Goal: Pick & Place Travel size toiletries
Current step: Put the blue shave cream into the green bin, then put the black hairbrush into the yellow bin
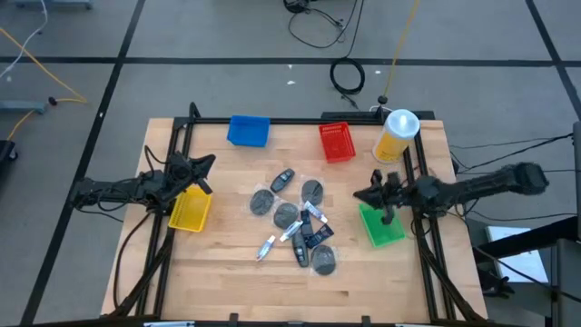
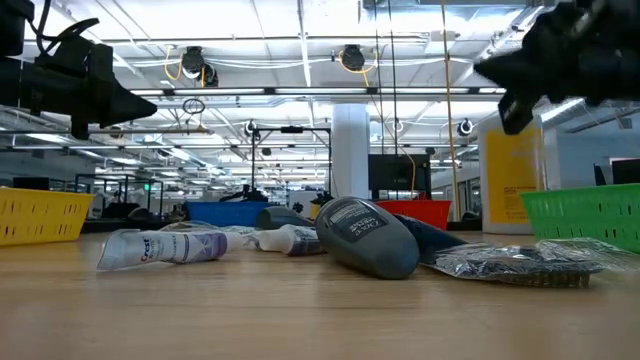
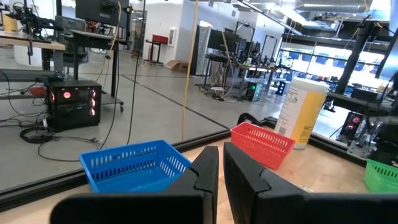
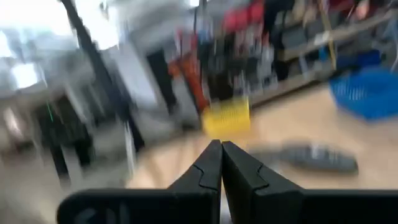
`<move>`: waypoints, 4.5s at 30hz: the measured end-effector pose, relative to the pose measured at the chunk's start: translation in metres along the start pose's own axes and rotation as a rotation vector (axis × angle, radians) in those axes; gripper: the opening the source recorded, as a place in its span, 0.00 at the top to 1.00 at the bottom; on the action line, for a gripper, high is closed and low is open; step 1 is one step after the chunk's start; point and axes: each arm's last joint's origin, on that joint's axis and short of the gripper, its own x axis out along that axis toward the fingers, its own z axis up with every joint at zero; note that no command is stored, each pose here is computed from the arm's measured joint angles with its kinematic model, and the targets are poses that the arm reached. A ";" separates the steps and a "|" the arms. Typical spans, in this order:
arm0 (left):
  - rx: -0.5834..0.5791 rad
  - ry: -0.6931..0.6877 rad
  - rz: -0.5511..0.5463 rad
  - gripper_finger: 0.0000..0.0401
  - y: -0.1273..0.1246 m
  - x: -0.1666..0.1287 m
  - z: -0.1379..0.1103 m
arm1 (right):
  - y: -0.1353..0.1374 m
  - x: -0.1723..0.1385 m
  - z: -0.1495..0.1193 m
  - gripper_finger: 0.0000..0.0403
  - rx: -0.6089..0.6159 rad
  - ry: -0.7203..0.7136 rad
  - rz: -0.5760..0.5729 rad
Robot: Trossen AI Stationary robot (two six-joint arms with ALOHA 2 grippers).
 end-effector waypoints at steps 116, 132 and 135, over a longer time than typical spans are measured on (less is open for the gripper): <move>0.000 0.000 0.000 0.94 0.000 0.000 0.000 | 0.035 0.002 -0.007 0.55 0.661 1.078 -1.075; 0.000 0.000 0.000 0.94 0.000 0.000 0.000 | 0.072 0.073 0.046 0.61 0.323 0.538 -0.287; 0.000 0.000 0.000 0.94 0.000 0.000 0.000 | 0.080 0.094 0.039 0.61 0.096 0.477 -0.142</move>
